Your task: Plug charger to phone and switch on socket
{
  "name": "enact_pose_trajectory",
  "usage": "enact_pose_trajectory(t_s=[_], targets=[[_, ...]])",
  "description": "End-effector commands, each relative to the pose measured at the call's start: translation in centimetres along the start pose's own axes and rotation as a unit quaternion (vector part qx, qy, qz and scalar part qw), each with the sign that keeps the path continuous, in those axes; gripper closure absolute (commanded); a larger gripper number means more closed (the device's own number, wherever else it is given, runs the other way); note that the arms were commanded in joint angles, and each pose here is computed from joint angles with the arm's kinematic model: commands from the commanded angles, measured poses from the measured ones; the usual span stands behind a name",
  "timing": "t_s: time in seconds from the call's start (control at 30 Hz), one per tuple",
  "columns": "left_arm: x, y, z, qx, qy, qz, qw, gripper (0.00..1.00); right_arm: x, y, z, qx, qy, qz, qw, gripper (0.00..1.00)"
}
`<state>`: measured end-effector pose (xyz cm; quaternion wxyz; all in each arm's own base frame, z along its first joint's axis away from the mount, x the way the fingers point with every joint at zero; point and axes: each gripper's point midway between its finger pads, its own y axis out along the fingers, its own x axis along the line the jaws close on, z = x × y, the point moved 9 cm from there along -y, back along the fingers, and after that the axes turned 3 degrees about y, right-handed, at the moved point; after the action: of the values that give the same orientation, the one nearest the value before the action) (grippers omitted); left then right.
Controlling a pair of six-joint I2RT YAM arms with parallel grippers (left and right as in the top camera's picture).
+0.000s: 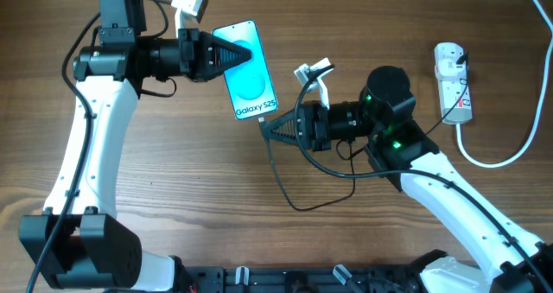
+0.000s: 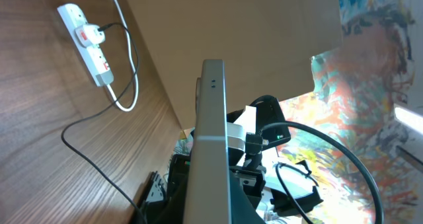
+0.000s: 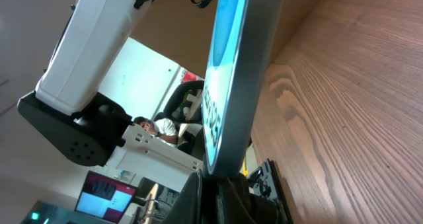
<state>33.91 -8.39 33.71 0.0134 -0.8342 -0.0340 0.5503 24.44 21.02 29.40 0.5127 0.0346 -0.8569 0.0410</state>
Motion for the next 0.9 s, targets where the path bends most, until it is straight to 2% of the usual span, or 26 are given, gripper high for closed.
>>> enact_pose_trajectory(t_s=[0.0, 0.33, 0.87], targets=[[-1.0, 0.1, 0.2, 0.007, 0.004, 0.018, 1.000, 0.96, -0.1, 0.0, -0.2, -0.010, -0.005, 0.005, 1.000, 0.96], [-1.1, 2.2, 0.7, 0.030, 0.007, 0.012, 0.999, 0.96, -0.1, 0.0, -0.2, -0.010, -0.002, 0.005, 1.000, 0.96], [-1.0, 1.8, 0.5, 0.024, 0.014, 0.010, 1.000, 0.96, -0.2, 0.0, -0.4, -0.022, 0.012, 0.012, 1.000, 0.96]])
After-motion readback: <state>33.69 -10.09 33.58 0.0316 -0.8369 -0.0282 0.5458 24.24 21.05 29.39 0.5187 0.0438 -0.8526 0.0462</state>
